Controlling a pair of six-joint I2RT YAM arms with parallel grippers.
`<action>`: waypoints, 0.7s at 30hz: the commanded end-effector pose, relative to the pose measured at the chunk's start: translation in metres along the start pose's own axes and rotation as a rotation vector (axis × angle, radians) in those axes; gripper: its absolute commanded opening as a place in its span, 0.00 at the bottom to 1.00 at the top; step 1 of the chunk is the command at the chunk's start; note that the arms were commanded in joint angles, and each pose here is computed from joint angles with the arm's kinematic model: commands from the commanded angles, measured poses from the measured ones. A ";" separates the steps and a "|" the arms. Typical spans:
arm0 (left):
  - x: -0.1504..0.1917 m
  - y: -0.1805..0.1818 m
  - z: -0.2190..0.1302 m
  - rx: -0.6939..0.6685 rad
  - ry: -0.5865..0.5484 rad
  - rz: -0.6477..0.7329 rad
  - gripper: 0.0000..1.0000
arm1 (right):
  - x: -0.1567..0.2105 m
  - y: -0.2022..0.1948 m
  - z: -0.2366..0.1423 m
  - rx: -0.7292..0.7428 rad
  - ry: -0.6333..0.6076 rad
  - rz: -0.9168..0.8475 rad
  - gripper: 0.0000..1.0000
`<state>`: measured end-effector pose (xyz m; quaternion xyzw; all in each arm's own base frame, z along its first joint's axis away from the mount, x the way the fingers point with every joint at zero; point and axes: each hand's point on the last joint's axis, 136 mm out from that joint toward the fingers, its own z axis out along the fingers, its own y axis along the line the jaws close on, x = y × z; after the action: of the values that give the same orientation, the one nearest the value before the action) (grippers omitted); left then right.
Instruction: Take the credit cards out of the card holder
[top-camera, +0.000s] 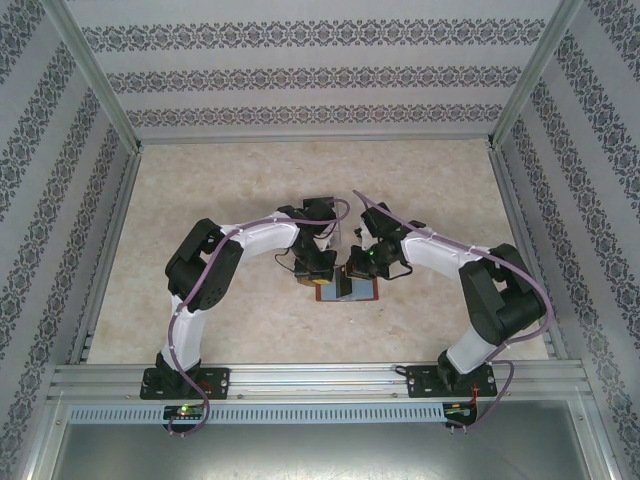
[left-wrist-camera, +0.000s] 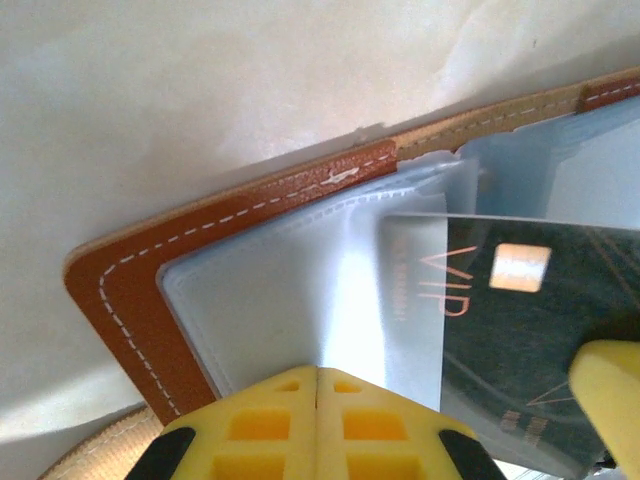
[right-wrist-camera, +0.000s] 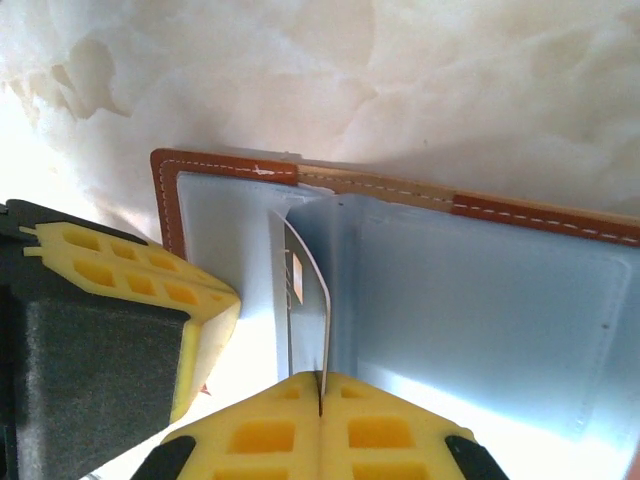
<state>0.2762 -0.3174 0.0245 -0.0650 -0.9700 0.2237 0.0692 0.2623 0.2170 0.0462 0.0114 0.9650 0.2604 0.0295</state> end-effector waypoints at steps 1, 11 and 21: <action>0.019 0.020 -0.001 -0.100 0.039 -0.005 0.00 | 0.004 -0.022 -0.011 0.117 0.000 -0.005 0.06; 0.022 0.018 -0.008 -0.099 0.032 0.001 0.00 | 0.002 -0.020 -0.028 0.151 -0.023 -0.023 0.06; 0.015 0.011 -0.022 -0.092 -0.025 0.010 0.00 | -0.003 0.005 -0.040 0.038 -0.063 -0.020 0.06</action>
<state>0.2713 -0.3032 0.0277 -0.0644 -0.9773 0.1926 0.0611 0.2581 0.1975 0.0681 0.0089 0.9739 0.2216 0.0479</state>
